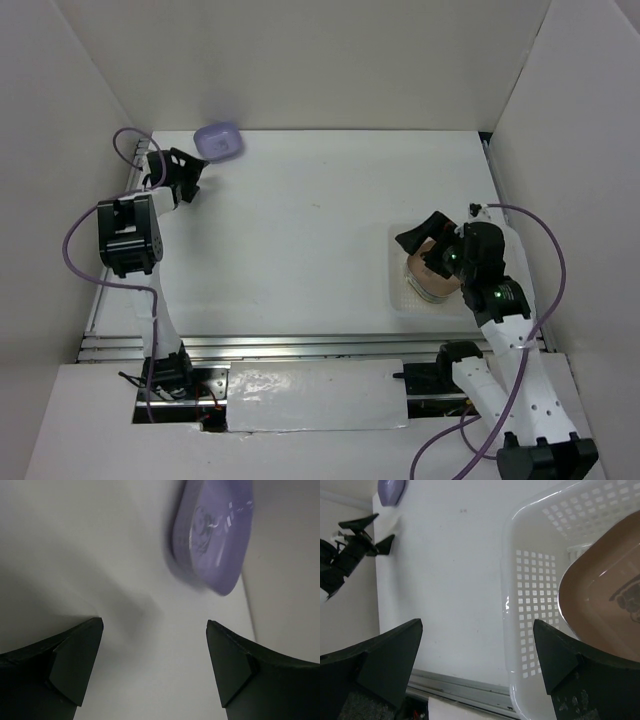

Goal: Place the plates into the plastic bin on the countertop

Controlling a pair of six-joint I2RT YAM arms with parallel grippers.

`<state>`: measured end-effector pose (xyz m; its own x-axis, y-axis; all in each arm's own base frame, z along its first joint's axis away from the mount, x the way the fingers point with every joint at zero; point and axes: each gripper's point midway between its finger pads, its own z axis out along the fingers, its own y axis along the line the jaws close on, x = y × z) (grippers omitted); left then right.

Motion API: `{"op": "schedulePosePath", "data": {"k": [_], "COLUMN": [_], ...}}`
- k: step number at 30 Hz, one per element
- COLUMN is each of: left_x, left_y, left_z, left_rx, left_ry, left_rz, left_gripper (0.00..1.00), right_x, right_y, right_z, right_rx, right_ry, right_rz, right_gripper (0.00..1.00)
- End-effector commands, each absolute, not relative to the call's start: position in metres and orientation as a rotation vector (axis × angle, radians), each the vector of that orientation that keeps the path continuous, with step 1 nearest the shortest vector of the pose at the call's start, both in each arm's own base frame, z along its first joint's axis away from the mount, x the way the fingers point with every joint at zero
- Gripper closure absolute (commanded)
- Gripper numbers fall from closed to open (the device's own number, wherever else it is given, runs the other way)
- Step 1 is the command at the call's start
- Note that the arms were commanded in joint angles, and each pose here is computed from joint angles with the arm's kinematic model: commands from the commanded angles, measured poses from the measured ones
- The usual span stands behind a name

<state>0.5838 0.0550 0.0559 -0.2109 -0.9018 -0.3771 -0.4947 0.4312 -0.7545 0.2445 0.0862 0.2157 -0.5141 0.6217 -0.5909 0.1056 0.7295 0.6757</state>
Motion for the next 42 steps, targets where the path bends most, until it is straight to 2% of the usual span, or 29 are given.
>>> {"op": "schedulePosePath", "data": {"k": [1, 3, 4, 7, 8, 10, 11, 13, 14, 17, 19, 20, 21, 23, 24, 25, 26, 27, 28, 30, 31, 32, 33, 37, 40, 41, 42], "left_x": [0.606, 0.614, 0.629, 0.629, 0.648, 0.641, 0.653, 0.652, 0.649, 0.643, 0.622, 0.616, 0.604, 0.564, 0.547, 0.511, 0.491, 0.456, 0.441, 0.399, 0.391, 0.375, 0.362, 0.334, 0.320, 0.316, 0.313], "left_y": [0.061, 0.066, 0.070, 0.065, 0.070, 0.061, 0.062, 0.060, 0.059, 0.058, 0.058, 0.058, 0.052, 0.012, -0.032, -0.047, -0.065, -0.095, -0.110, -0.151, -0.161, -0.166, -0.185, -0.193, -0.199, -0.203, -0.201], "left_z": [0.024, 0.007, 0.017, -0.013, 0.010, -0.021, -0.018, -0.023, -0.028, -0.026, -0.030, 0.003, 0.013, 0.066, 0.076, 0.100, 0.109, 0.093, 0.124, 0.119, 0.141, 0.140, 0.152, 0.181, 0.206, 0.215, 0.218], "left_rx": [-1.262, -1.324, -1.323, -1.378, -1.354, -1.384, -1.369, -1.389, -1.404, -1.425, -1.475, -1.451, -1.428, -1.271, -1.157, -1.082, -1.030, -0.957, -0.887, -0.752, -0.705, -0.678, -0.595, -0.535, -0.507, -0.495, -0.498], "left_ry": [1.814, 1.817, 1.788, 1.917, 1.880, 1.995, 1.986, 2.005, 2.011, 2.016, 2.075, 2.066, 2.078, 2.090, 2.126, 2.130, 2.146, 2.216, 2.180, 2.255, 2.214, 2.254, 2.256, 2.220, 2.163, 2.149, 2.148], "left_rz": [-0.686, -0.665, -0.628, -0.503, -0.454, -0.366, -0.364, -0.362, -0.378, -0.417, -0.390, -0.393, -0.368, -0.369, -0.360, -0.339, -0.317, -0.247, -0.300, -0.339, -0.391, -0.361, -0.383, -0.327, -0.360, -0.378, -0.372], "left_gripper": [0.01, 0.01, 0.01, 0.03, 0.05, 0.17, 0.37, 0.58, 0.81, 1.00, 1.00, 1.00, 1.00, 1.00, 1.00, 1.00, 1.00, 1.00, 1.00, 1.00, 1.00, 1.00, 1.00, 1.00, 1.00, 1.00, 1.00], "right_x": [0.259, 0.263, 0.265, 0.266, 0.266, 0.266, 0.265, 0.265, 0.263, 0.261, 0.261, 0.261, 0.259, 0.269, 0.274, 0.277, 0.285, 0.300, 0.303, 0.316, 0.321, 0.324, 0.330, 0.328, 0.321, 0.317, 0.312], "right_y": [0.100, 0.104, 0.107, 0.112, 0.115, 0.116, 0.118, 0.118, 0.119, 0.121, 0.124, 0.127, 0.136, 0.148, 0.165, 0.173, 0.174, 0.175, 0.185, 0.194, 0.203, 0.208, 0.212, 0.226, 0.229, 0.233, 0.234], "right_z": [0.227, 0.222, 0.219, 0.218, 0.219, 0.222, 0.227, 0.232, 0.239, 0.250, 0.255, 0.257, 0.259, 0.266, 0.259, 0.276, 0.282, 0.272, 0.289, 0.275, 0.287, 0.284, 0.274, 0.238, 0.208, 0.201, 0.191], "right_rx": [0.482, 0.477, 0.472, 0.458, 0.446, 0.442, 0.431, 0.423, 0.411, 0.387, 0.372, 0.352, 0.315, 0.290, 0.252, 0.226, 0.236, 0.261, 0.236, 0.212, 0.193, 0.188, 0.184, 0.202, 0.232, 0.227, 0.223], "right_ry": [1.980, 1.994, 2.010, 2.025, 2.026, 2.020, 2.012, 2.006, 2.000, 1.988, 1.972, 1.968, 1.975, 1.989, 2.040, 2.036, 2.033, 2.066, 2.062, 2.138, 2.129, 2.150, 2.190, 2.286, 2.354, 2.369, 2.391], "right_rz": [0.766, 0.761, 0.761, 0.761, 0.766, 0.763, 0.767, 0.763, 0.762, 0.757, 0.763, 0.775, 0.797, 0.782, 0.764, 0.758, 0.702, 0.611, 0.611, 0.534, 0.542, 0.525, 0.485, 0.422, 0.379, 0.376, 0.371], "right_gripper": [0.00, 0.00, 0.00, 0.00, 0.00, 0.00, 0.00, 0.00, 0.00, 0.00, 0.00, 0.00, 0.00, 0.00, 0.00, 0.00, 0.00, 0.00, 0.00, 0.00, 0.00, 0.00, 0.00, 0.01, 0.09, 0.17, 0.21]}}
